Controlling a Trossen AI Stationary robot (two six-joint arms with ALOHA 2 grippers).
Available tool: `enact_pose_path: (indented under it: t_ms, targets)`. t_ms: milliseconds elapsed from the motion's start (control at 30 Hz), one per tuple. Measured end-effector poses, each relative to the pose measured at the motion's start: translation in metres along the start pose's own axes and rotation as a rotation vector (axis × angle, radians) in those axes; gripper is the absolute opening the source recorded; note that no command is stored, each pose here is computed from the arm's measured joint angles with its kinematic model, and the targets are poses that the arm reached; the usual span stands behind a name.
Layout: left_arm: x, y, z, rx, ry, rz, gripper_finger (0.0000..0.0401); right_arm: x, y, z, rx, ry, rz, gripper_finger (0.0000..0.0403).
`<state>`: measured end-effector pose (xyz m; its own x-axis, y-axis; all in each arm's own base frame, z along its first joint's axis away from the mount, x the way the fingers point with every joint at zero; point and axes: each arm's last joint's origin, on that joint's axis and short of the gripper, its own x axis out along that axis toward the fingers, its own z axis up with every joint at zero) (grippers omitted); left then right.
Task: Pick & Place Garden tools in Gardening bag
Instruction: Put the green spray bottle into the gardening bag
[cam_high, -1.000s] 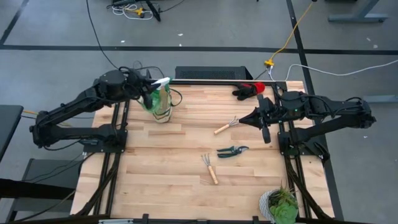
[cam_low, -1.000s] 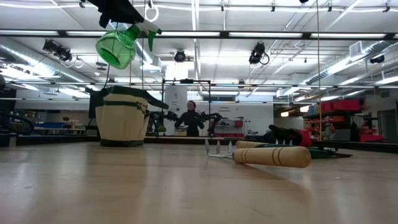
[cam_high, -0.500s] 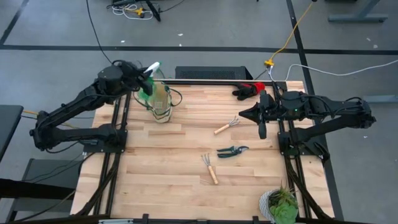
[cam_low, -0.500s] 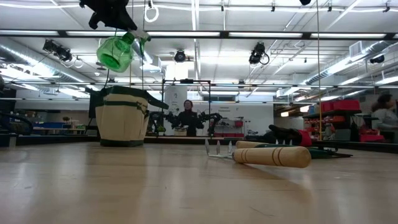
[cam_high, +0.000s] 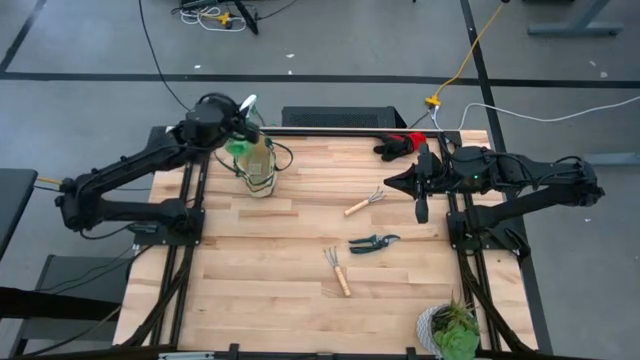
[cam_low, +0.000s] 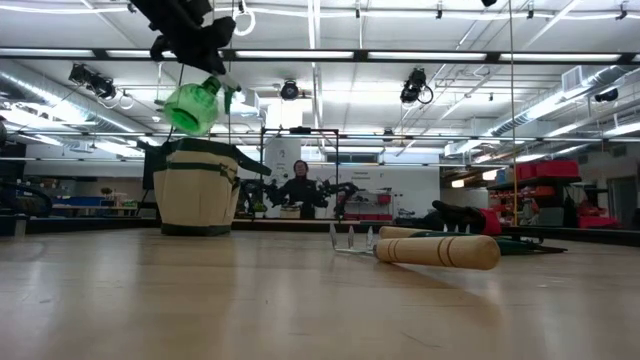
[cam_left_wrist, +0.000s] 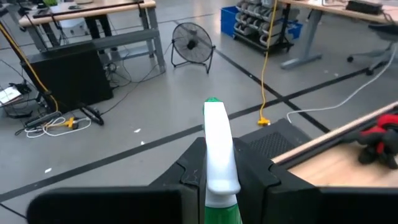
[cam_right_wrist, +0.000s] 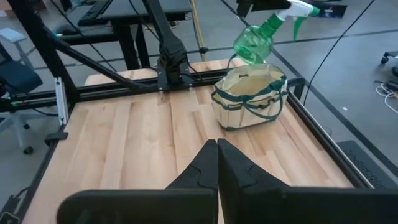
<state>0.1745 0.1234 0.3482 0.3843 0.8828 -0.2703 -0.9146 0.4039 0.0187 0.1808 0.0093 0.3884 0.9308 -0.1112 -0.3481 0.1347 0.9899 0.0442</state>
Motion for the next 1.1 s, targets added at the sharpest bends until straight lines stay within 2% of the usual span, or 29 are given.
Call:
enact_pose_path:
  t_ms: [233, 433, 633, 900, 1100]
  targets:
    - [0.019, -0.009, -0.009, 0.008, 0.031, 0.09, 0.0058, 0.0, -0.001, 0.0, 0.002, -0.004, -0.031, 0.0]
    - [0.035, -0.017, -0.019, 0.016, 0.079, 0.122, 0.0058, 0.0, -0.001, 0.0, 0.005, -0.004, -0.032, 0.0]
    - [0.049, -0.023, -0.029, -0.007, 0.095, 0.224, 0.0058, 0.0, -0.001, 0.0, 0.005, -0.004, -0.032, 0.0]
    - [0.06, -0.028, -0.038, -0.053, 0.108, 0.256, 0.0058, 0.0, -0.001, 0.0, 0.005, -0.004, -0.032, 0.0]
    - [0.064, -0.03, -0.041, -0.043, 0.111, 0.292, 0.0058, 0.0, -0.001, 0.0, 0.005, -0.005, -0.032, 0.0]
